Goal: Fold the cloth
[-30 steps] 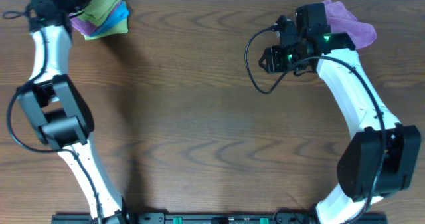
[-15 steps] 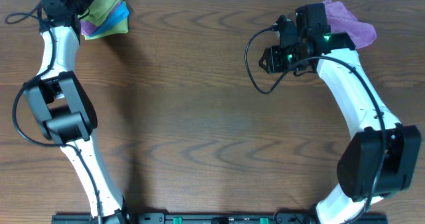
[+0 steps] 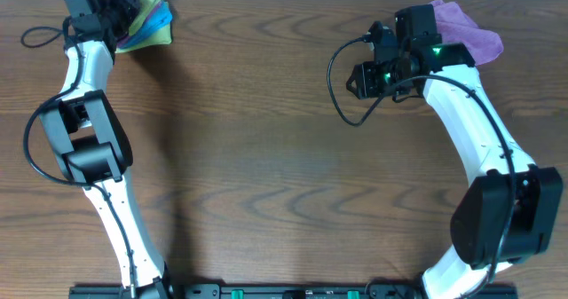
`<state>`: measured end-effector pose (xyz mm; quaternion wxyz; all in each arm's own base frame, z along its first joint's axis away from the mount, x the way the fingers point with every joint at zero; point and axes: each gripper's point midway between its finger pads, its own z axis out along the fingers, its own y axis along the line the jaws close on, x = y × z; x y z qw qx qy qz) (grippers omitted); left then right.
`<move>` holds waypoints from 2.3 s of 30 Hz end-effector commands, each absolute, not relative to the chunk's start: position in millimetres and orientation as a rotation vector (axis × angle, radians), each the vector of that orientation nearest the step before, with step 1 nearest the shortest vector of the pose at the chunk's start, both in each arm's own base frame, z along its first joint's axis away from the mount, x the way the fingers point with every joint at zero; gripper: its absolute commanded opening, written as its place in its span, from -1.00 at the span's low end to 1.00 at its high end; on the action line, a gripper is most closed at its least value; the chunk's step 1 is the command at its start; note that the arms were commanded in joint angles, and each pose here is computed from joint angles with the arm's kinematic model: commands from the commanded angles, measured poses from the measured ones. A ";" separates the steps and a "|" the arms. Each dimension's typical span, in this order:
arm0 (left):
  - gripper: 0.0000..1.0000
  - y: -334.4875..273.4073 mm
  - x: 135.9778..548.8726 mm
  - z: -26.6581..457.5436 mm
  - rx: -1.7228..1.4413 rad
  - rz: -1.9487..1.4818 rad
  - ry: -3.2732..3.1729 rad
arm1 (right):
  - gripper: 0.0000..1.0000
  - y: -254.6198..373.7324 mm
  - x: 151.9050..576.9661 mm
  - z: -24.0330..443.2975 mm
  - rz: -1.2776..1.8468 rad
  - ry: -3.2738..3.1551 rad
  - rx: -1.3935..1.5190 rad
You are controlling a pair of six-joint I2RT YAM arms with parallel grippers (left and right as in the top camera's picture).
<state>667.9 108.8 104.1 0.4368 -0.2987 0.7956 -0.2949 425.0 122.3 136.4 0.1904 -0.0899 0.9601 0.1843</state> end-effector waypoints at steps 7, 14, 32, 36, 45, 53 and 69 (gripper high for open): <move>-0.89 119.7 662.5 80.4 -0.790 -0.637 2.033 | -0.09 126.7 421.1 136.5 0.531 2.703 -0.267; -0.89 108.9 671.1 102.7 -0.679 -0.736 1.973 | -0.09 126.5 419.7 135.9 0.531 2.709 -0.266; -0.89 62.3 625.0 249.8 -0.292 -0.914 1.937 | -0.21 100.1 414.8 164.3 0.398 2.665 -0.276; -0.88 59.2 572.2 281.1 -0.188 -0.617 2.097 | -0.11 79.7 397.1 205.6 0.314 2.596 -0.298; -0.88 38.4 451.9 318.7 -0.115 -0.429 2.346 | -0.21 50.4 338.0 277.3 0.162 2.473 -0.304; -0.88 23.7 348.6 341.6 -0.070 -0.330 2.444 | -0.12 41.1 276.2 294.1 0.100 2.260 -0.321; 0.81 13.3 225.0 253.3 -0.289 -0.224 2.358 | 0.98 10.7 232.2 251.0 0.070 2.073 0.051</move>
